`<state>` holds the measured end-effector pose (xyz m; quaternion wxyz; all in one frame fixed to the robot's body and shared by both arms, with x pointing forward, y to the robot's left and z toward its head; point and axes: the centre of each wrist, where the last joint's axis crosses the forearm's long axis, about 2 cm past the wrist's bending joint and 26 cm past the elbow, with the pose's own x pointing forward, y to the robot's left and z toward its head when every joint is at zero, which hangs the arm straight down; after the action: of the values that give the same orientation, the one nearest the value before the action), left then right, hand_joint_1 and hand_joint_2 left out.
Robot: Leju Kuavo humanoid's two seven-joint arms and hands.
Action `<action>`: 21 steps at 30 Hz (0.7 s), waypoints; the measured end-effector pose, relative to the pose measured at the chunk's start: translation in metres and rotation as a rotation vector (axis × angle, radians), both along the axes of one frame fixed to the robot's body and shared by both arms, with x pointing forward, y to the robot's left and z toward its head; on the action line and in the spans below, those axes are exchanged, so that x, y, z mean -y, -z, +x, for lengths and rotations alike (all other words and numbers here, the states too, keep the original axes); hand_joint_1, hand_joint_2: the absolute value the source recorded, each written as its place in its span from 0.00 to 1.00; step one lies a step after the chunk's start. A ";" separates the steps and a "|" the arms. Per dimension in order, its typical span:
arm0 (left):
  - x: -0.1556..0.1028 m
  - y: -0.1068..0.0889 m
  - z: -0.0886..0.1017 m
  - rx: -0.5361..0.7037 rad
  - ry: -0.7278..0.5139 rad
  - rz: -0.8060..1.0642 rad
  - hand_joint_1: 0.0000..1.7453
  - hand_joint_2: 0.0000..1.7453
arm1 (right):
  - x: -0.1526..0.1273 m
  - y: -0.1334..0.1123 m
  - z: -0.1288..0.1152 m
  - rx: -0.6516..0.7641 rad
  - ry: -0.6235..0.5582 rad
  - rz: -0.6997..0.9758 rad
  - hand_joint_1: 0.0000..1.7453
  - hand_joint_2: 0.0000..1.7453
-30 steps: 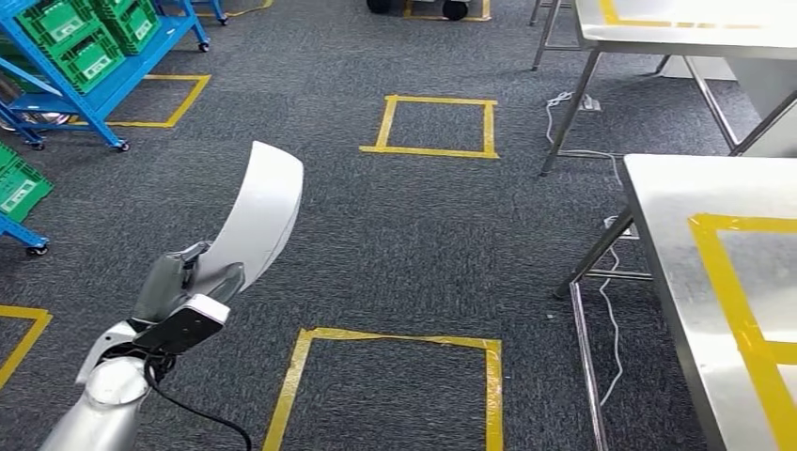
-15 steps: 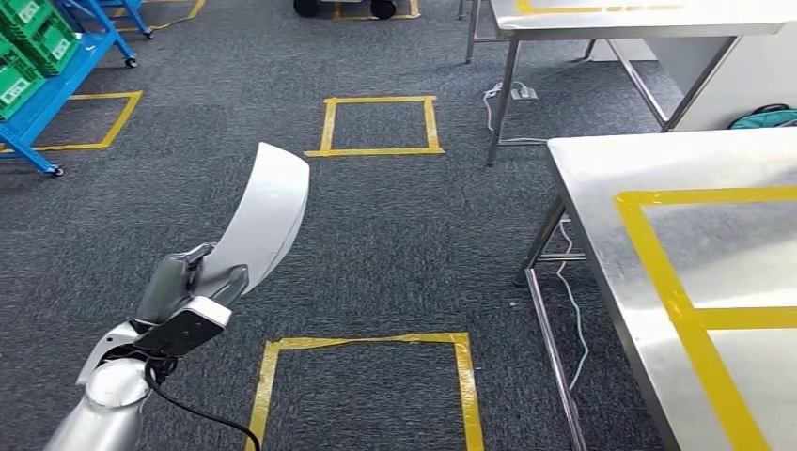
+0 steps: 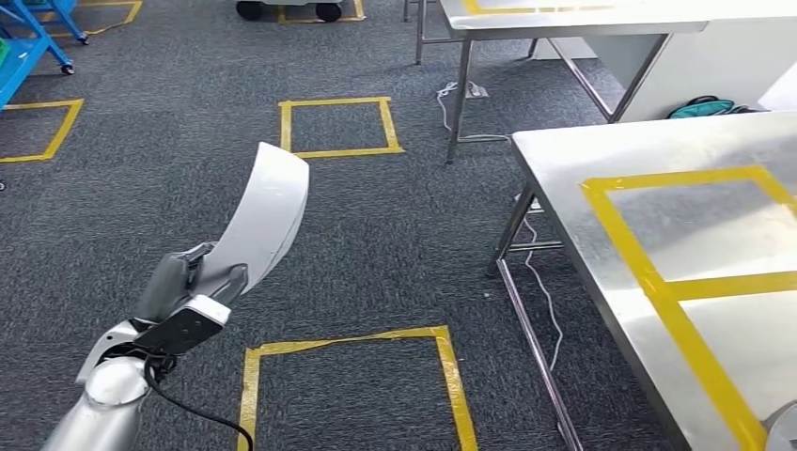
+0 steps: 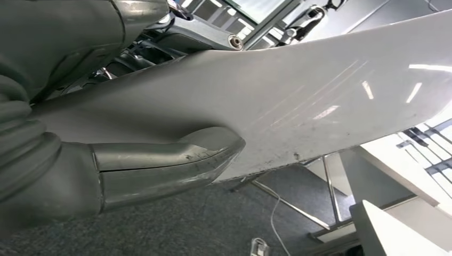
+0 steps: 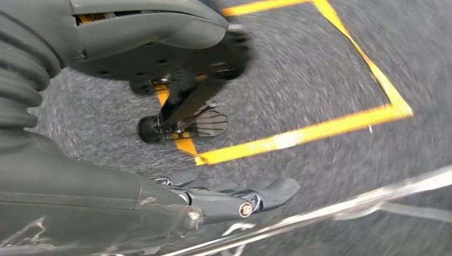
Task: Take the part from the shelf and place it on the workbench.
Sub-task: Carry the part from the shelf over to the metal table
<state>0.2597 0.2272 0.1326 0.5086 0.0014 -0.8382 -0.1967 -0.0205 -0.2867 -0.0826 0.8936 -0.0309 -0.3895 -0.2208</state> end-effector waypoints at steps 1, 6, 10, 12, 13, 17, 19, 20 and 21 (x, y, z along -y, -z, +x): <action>0.000 0.000 0.000 0.000 0.000 0.000 1.00 1.00 | 0.001 -0.001 -0.002 -0.016 0.038 0.005 0.00 1.00; 0.000 0.000 0.000 -0.001 -0.001 -0.002 1.00 1.00 | -0.005 -0.011 -0.003 -0.049 0.057 0.041 0.00 1.00; 0.000 0.001 -0.001 -0.003 -0.002 -0.004 1.00 1.00 | -0.011 -0.016 0.002 -0.042 -0.025 0.046 0.00 1.00; 0.000 0.001 -0.001 -0.006 -0.003 -0.003 1.00 1.00 | -0.014 -0.017 0.002 -0.039 -0.050 0.046 0.00 1.00; -0.001 0.002 -0.001 -0.007 -0.003 -0.003 1.00 1.00 | -0.015 -0.017 0.001 -0.038 -0.059 0.047 0.00 1.00; -0.001 0.001 -0.001 -0.006 -0.004 -0.003 1.00 1.00 | -0.016 -0.020 0.005 -0.020 -0.083 0.041 0.00 1.00; -0.001 0.001 -0.001 -0.006 -0.004 -0.004 1.00 1.00 | -0.016 -0.020 0.006 -0.017 -0.092 0.038 0.00 1.00; -0.001 0.001 -0.001 -0.005 -0.004 -0.004 1.00 1.00 | -0.016 -0.020 0.005 -0.021 -0.100 0.035 0.00 1.00; -0.001 0.001 -0.001 -0.004 -0.004 -0.004 1.00 1.00 | -0.016 -0.020 0.003 -0.028 -0.111 0.030 0.00 1.00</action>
<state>0.2590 0.2279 0.1318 0.5109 0.0019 -0.8375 -0.1940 -0.0173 -0.2703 -0.0623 0.9103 0.0010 -0.3745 -0.1763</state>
